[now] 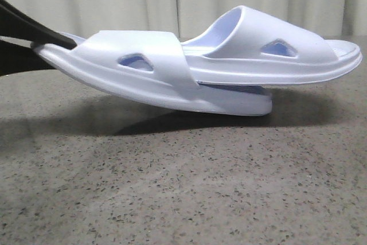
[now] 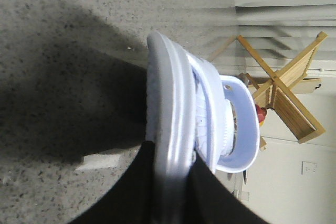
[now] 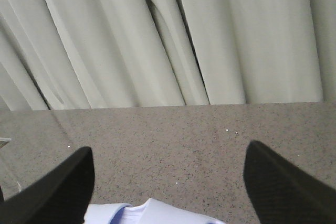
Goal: Insert blue slippers together front up
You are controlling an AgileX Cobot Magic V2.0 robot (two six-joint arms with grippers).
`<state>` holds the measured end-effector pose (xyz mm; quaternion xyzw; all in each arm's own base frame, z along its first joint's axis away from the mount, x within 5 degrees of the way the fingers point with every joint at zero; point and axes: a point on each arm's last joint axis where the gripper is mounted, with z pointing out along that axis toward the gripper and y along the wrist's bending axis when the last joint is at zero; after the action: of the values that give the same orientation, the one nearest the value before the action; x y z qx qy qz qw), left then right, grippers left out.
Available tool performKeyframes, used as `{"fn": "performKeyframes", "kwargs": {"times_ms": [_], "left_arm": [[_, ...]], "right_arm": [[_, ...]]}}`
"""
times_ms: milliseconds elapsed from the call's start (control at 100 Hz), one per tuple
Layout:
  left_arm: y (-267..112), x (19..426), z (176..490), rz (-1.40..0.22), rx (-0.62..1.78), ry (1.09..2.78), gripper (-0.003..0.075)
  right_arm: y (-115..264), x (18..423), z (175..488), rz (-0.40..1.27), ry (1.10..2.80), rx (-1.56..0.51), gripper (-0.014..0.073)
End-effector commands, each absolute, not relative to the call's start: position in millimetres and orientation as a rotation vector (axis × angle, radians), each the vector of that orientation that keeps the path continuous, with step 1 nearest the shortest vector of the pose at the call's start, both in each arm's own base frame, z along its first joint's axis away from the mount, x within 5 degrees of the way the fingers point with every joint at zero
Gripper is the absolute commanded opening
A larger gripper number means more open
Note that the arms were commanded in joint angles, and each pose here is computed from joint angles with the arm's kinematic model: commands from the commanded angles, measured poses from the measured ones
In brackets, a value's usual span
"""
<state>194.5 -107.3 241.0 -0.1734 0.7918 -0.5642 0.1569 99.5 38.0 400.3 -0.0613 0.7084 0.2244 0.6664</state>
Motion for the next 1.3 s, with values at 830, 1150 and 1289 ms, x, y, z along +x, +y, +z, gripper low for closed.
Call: {"fn": "performKeyframes", "kwargs": {"times_ms": [830, 1150, 1289], "left_arm": [[-111.6, 206.6, 245.8, -1.657, -0.464, 2.198, 0.0368], [-101.4, 216.9, 236.6, -1.359, -0.399, 2.192, 0.0374], [-97.0, 219.0, 235.5, -1.252, -0.364, 2.186, 0.0374]], "right_arm": [[36.6, 96.7, 412.5, 0.496, 1.545, -0.133, 0.0515], [36.6, 96.7, 412.5, 0.496, 1.545, -0.133, 0.0515], [36.6, 96.7, 412.5, 0.496, 1.545, -0.133, 0.0515]]}}
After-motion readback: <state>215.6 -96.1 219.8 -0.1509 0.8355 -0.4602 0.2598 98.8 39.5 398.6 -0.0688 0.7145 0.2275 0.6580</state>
